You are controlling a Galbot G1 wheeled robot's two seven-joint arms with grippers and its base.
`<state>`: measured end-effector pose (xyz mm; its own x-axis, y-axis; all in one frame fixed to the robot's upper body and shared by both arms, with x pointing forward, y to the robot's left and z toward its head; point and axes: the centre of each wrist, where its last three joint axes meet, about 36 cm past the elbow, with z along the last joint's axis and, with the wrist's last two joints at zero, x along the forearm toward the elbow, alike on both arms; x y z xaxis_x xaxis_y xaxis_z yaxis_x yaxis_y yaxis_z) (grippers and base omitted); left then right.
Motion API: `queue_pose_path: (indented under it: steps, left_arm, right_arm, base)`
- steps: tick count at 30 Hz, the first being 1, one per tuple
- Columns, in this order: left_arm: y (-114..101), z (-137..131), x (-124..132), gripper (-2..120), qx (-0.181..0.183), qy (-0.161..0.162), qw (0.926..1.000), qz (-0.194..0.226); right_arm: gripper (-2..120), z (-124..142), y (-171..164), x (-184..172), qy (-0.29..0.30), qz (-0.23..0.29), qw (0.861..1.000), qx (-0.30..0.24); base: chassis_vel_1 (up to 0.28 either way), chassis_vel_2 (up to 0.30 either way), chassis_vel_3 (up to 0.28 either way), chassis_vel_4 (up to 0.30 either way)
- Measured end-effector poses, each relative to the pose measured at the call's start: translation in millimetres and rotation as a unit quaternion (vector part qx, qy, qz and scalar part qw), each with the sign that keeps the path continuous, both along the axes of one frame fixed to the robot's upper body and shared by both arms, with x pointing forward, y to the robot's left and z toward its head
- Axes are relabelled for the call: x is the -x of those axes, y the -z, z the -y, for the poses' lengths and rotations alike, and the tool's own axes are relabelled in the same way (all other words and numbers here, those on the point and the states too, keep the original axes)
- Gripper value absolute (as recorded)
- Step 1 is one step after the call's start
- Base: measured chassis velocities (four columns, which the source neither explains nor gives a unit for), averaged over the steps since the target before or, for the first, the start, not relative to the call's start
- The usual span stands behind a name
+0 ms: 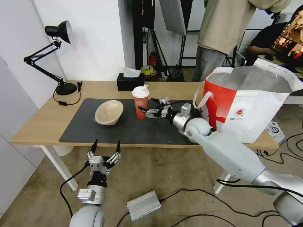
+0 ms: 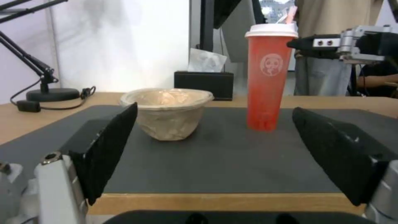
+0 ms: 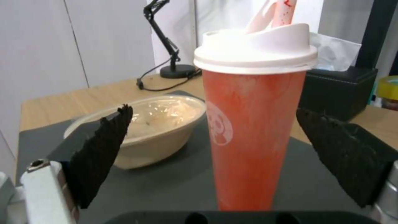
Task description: Pick up the trash from the table and place it into the takeout bag.
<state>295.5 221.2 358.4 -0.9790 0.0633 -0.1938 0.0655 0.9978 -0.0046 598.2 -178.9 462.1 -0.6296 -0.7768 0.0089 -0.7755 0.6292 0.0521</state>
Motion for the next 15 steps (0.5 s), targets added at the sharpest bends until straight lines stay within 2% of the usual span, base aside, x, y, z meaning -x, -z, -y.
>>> queue_pose_path:
  steps: [15]
  left_arm:
    - [4.8, -1.0, -0.1, 100, 0.001, 0.000, 1.0000, -0.003]
  right_arm:
    - [100, -21.3, 12.6, -12.3, 0.005, -0.003, 1.000, -0.010]
  base:
    - [0.000, 0.000, 0.000, 0.000]
